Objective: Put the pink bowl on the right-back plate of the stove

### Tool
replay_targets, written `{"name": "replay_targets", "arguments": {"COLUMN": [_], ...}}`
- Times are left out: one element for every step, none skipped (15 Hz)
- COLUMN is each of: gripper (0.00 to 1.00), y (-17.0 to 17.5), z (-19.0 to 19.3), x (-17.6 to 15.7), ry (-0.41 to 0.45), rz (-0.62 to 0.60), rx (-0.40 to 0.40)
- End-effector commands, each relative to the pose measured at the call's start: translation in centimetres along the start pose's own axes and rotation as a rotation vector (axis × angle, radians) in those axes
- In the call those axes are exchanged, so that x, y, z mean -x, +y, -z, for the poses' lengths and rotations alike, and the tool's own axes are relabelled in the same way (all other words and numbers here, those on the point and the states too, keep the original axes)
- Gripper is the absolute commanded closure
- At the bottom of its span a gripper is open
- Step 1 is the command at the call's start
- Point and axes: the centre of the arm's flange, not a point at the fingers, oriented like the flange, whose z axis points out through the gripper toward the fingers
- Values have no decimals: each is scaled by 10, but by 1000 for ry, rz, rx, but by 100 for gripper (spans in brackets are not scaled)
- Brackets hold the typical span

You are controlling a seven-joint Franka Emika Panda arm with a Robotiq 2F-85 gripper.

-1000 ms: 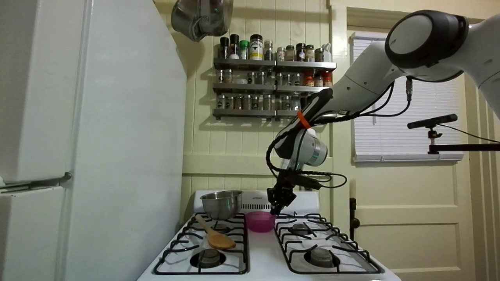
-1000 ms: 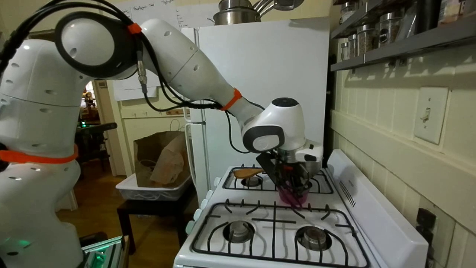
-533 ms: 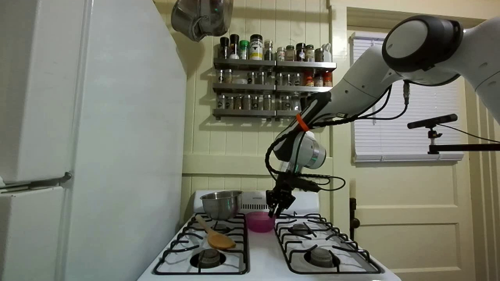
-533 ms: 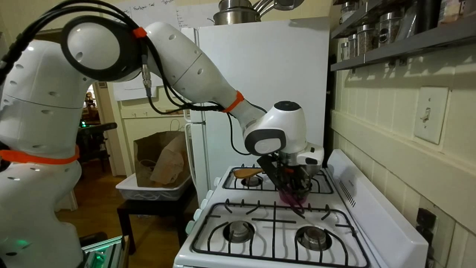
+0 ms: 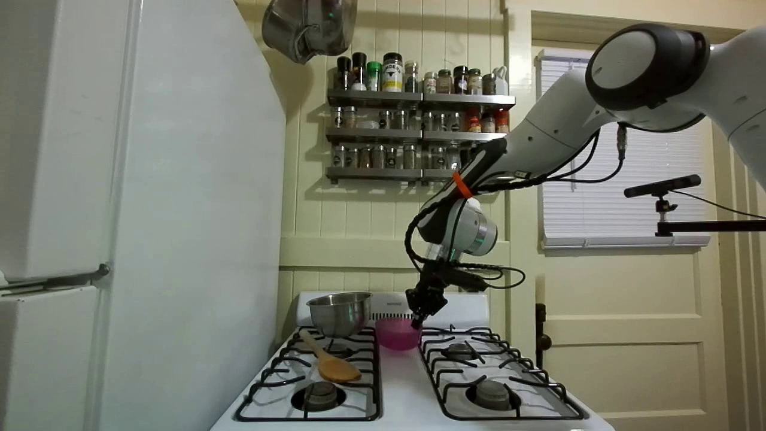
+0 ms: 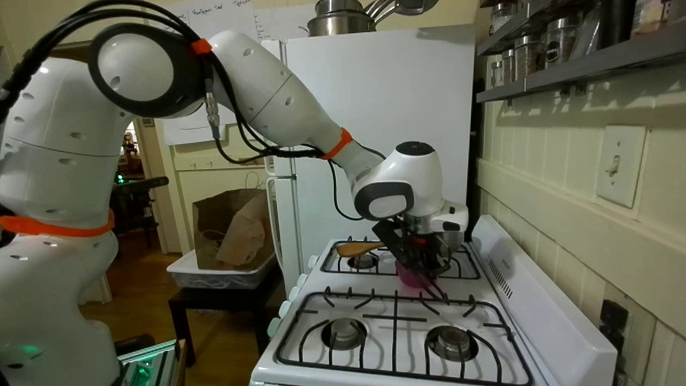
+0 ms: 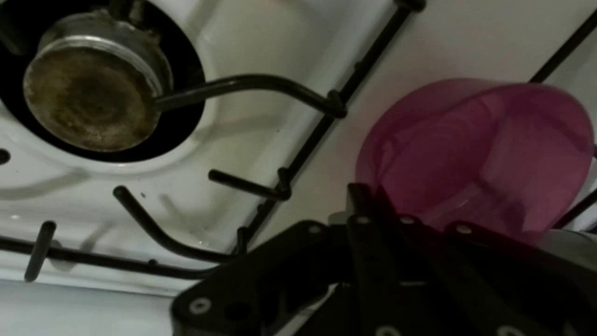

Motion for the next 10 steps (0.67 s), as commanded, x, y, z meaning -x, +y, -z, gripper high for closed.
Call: {"name": "replay_targets", "arguments": {"gripper": [99,99,99,99,99,99,99,99,99,99], "y": [1,3,6,10,15,19,25,34,45,61], "z": [51,60,68,75,81,88,94,100,104,113], "x": [20,28,37,47,59,72,85,97,106,115], "ry": [4,6,5,5,10,2,-4,-4,9,25], "rz": [-25,-39,-58,-81,-85,-105,-123,-148,-179,-226], "rx": [13,25,30,23,13,6,27,42,68,88]}}
